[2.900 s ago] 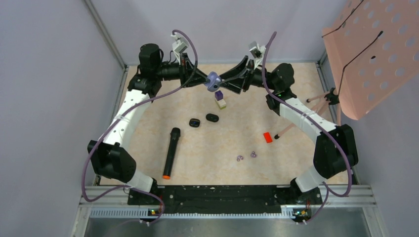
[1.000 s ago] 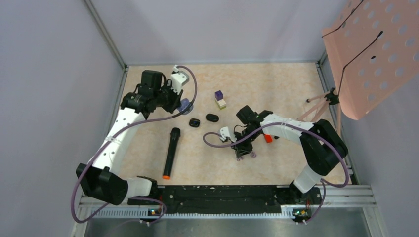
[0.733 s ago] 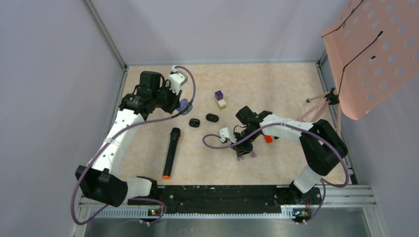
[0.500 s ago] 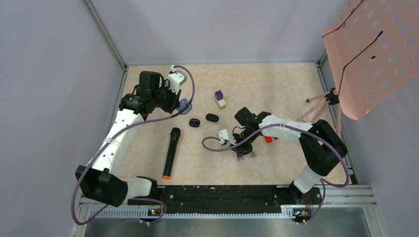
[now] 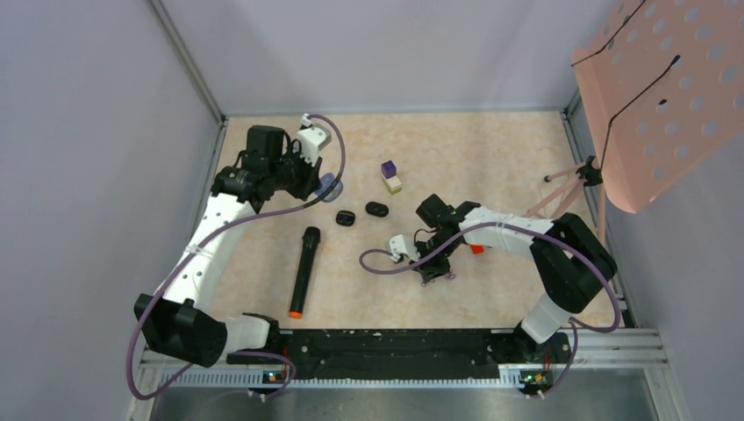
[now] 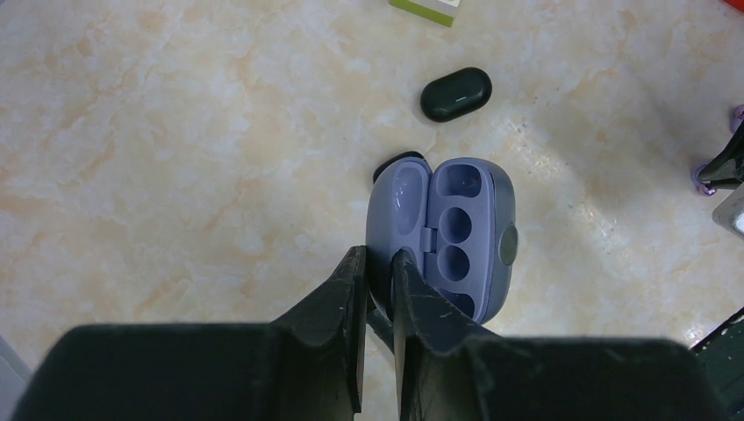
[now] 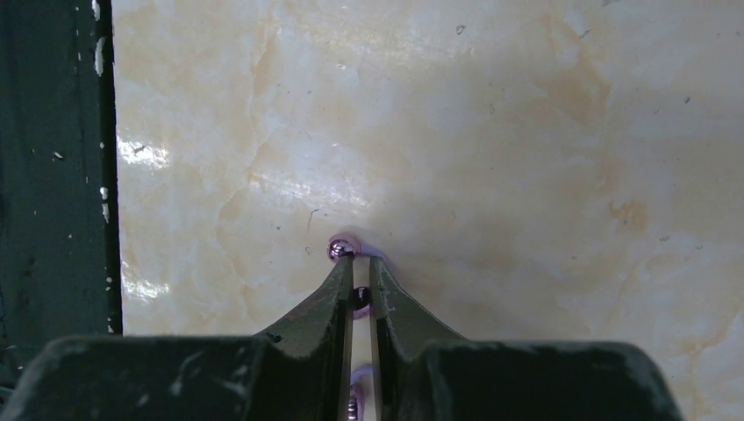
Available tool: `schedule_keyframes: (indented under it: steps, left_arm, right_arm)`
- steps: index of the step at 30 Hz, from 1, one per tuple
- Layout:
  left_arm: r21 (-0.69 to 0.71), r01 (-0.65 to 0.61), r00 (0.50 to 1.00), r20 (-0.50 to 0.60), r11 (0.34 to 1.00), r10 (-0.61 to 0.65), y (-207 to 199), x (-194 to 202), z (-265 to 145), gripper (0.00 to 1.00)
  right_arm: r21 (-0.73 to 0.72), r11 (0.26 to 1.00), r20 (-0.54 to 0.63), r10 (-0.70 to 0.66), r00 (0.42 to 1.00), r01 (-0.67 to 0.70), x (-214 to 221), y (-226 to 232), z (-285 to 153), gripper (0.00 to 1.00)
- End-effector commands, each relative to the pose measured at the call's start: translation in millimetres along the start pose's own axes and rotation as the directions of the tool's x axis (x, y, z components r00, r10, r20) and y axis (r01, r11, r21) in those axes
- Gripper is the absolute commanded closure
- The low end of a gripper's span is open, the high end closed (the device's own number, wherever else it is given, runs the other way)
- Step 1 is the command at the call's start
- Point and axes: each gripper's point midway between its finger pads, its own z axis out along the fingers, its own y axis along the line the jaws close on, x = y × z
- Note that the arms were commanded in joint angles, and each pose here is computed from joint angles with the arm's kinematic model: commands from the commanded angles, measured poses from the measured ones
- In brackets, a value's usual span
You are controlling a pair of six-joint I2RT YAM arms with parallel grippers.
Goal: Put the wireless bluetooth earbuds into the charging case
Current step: Pick up the earbud from the center of the board.
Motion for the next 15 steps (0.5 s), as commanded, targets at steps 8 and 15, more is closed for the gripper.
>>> schedule_keyframes:
  steps: [8, 15]
  left_arm:
    - [-0.001, 0.009, 0.998, 0.066, 1.000, -0.009, 2, -17, -2, 1.00]
    - [0.001, 0.021, 0.997, 0.070, 1.000, -0.021, 2, -17, 0, 1.00]
  right_arm:
    - [0.030, 0.998, -0.018, -0.047, 0.999, 0.047, -1, 3, -3, 0.91]
    - [0.069, 0.997, 0.020, -0.024, 1.000, 0.023, -24, -14, -12, 0.97]
